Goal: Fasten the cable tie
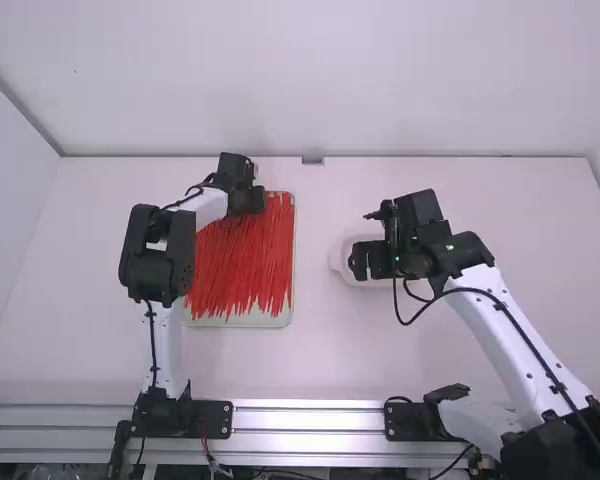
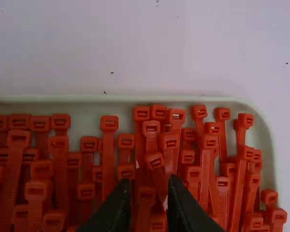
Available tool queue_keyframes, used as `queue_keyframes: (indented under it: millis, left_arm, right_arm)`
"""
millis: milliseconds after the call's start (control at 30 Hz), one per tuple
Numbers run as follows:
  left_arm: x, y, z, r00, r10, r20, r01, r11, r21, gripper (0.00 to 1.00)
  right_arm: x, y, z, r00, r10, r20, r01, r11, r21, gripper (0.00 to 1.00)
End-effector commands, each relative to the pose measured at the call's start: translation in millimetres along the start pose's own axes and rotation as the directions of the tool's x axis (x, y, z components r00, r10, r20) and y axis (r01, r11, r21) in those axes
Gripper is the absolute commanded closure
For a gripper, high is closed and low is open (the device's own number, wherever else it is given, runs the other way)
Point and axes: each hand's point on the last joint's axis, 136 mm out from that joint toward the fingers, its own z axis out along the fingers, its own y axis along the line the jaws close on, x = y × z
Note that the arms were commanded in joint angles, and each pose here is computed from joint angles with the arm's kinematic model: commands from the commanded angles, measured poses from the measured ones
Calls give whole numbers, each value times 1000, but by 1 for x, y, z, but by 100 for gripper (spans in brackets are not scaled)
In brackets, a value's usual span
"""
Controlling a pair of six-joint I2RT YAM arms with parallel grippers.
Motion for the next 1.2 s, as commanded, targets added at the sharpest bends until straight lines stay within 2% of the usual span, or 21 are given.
queue_keyframes:
  millis: [0, 700, 1167]
  left_arm:
    - [9, 1, 6, 1000, 6, -19, -6, 1000, -5, 79]
    - [13, 1, 6, 999, 10, -35, -11, 1000, -8, 83]
    - [18, 1, 9, 999, 23, -50, -23, 1000, 0, 98]
  right_arm:
    - [-8, 8, -5, 1000, -17, 18, 17, 1000, -18, 2]
    - [-7, 8, -5, 1000, -18, 16, 18, 1000, -19, 2]
    - [-7, 8, -5, 1000, -15, 13, 16, 1000, -18, 2]
